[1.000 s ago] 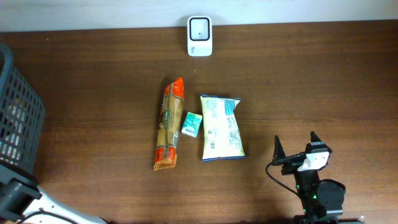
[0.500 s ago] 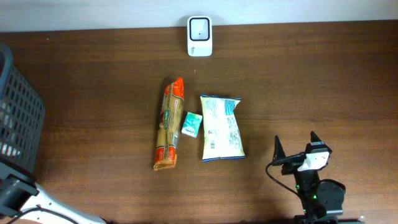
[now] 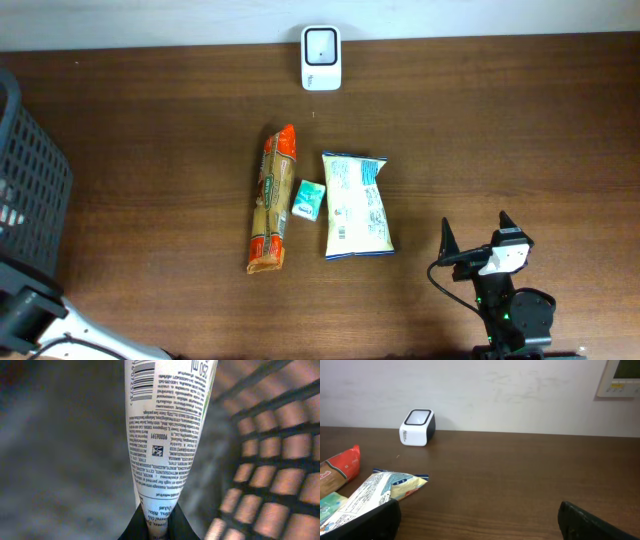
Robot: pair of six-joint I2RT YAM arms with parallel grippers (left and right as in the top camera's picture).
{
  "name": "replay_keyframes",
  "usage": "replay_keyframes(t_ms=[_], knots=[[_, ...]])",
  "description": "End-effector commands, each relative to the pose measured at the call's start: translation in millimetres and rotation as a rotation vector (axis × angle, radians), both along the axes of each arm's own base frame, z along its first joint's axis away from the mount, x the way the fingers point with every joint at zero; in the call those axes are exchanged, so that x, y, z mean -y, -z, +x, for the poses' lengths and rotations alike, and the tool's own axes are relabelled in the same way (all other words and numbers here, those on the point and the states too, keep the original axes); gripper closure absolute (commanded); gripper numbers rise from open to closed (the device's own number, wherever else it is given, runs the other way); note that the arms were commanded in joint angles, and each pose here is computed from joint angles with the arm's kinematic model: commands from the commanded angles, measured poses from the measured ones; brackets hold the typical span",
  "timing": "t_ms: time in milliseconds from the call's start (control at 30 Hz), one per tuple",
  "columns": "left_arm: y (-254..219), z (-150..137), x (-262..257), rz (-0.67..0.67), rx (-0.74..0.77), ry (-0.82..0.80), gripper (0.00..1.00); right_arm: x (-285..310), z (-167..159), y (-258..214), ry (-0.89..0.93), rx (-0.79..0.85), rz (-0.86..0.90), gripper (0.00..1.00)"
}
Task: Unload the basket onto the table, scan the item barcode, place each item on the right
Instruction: 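Reach into the basket and grasp the white tube, then place the white tube left of the spaghetti and withdraw left gripper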
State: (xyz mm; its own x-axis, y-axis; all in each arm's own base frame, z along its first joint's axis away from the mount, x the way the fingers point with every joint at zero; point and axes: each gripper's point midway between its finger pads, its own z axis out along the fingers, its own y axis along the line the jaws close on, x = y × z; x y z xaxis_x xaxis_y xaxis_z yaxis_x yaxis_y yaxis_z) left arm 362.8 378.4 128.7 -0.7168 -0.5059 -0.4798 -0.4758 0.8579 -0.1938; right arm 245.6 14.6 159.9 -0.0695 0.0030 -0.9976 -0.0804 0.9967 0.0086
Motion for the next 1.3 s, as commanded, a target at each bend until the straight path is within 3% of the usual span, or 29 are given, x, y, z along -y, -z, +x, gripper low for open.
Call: replay_keyframes(t_ms=[0,167,267,367,433,533,600,733,933,1167,1200,1233,1267], knots=[[-143,12,10,0.145,0.265,-0.084,1.0,-1,0,2,-0.006,-0.002,0.002,0.01],[-243,8,40,0.251,0.464,-0.12,1.0,-1,0,2,-0.006,-0.002,0.002,0.01],[-299,21,105,0.238,0.629,0.065,1.0,-1,0,2,-0.006,-0.002,0.002,0.01],[-312,39,183,0.139,0.674,0.254,1.0,-1,0,2,-0.006,-0.002,0.002,0.01],[-296,49,228,0.051,0.619,0.333,1.0,-1,0,2,-0.006,-0.002,0.002,0.01],[-234,60,310,-0.082,0.412,0.486,1.0,-1,0,2,-0.006,-0.002,0.002,0.01],[-161,60,361,-0.089,0.178,0.56,1.0,-1,0,2,-0.006,-0.002,0.002,0.01],[-51,42,424,-0.123,-0.075,0.649,1.0,-1,0,2,-0.006,-0.002,0.002,0.01],[55,20,455,-0.159,-0.168,0.548,1.0,-1,0,2,-0.006,-0.002,0.002,0.01],[102,1,463,-0.147,-0.182,0.475,1.0,-1,0,2,-0.006,-0.002,0.002,0.01],[102,0,463,-0.147,-0.185,0.477,0.86,-1,0,2,-0.006,-0.002,0.002,0.01],[102,1,463,-0.148,-0.181,0.477,0.4,-1,0,2,-0.006,-0.002,0.002,0.01],[102,1,464,-0.148,-0.177,0.477,0.07,-1,0,2,-0.006,-0.002,0.002,0.01]])
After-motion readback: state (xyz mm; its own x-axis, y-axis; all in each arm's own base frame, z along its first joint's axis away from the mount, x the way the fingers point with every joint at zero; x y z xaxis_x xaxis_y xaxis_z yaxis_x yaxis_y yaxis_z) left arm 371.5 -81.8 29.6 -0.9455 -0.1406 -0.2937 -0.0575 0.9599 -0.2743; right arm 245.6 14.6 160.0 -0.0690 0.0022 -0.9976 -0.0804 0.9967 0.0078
